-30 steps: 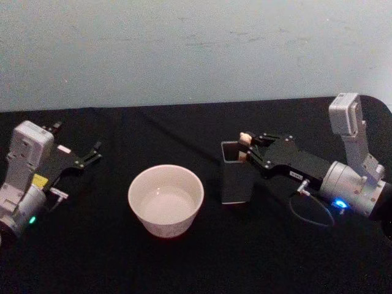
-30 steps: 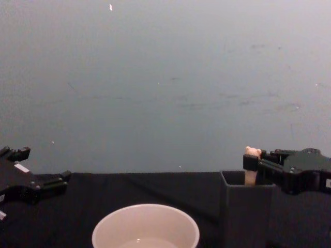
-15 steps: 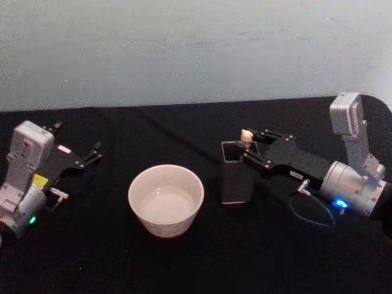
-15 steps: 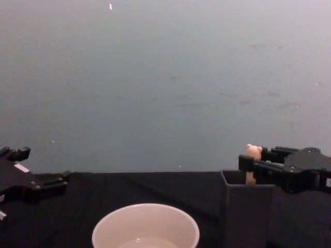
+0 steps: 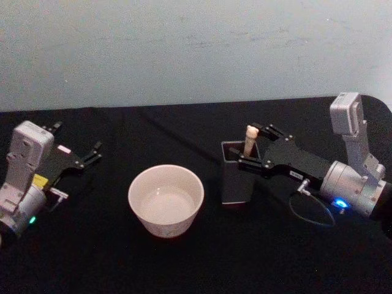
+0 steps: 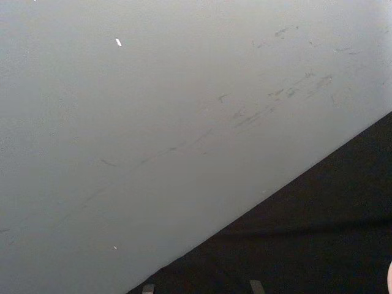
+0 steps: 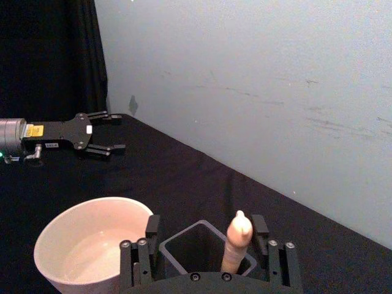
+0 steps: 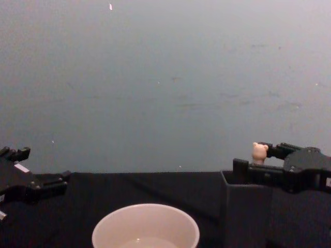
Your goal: Pick up the stirring spoon with one hand, stir inside the cup, then place it back in its original position.
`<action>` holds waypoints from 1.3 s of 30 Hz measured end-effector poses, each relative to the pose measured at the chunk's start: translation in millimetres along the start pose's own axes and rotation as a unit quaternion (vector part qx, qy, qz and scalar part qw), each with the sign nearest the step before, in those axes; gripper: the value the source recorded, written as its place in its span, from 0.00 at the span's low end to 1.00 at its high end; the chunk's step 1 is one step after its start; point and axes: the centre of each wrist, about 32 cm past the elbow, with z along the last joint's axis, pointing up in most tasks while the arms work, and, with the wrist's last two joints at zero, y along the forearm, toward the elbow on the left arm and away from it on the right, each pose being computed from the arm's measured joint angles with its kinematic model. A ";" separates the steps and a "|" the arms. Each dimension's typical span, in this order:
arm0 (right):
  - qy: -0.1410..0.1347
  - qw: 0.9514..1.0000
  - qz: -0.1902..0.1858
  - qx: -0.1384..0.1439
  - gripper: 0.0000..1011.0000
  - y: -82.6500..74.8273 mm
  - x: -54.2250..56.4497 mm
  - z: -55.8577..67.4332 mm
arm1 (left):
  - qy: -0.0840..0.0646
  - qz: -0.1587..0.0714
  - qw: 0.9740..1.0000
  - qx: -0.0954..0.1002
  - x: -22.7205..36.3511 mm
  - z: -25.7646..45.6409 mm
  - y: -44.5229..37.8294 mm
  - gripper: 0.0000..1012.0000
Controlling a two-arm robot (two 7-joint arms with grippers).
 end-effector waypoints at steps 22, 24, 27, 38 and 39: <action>-0.049 0.990 -0.079 0.104 0.99 -2.2 3.8 32.4 | 0.000 0.000 1.000 0.000 0.0 0.0 0.0 0.99; -0.052 0.988 -0.102 0.108 0.99 -3.4 3.9 33.9 | 0.000 0.000 1.000 0.000 0.0 0.0 0.0 0.99; -0.055 0.981 -0.155 0.100 0.99 -4.2 2.4 31.9 | 0.000 0.000 1.000 0.000 0.0 0.0 0.0 0.99; -0.029 0.971 -0.239 -0.002 0.99 0.6 -3.9 -2.7 | 0.000 0.000 1.000 0.000 0.0 0.0 0.0 0.99; -0.026 0.970 -0.240 -0.013 0.99 1.5 -4.9 -7.6 | 0.000 0.000 1.000 0.000 0.0 0.0 0.0 0.99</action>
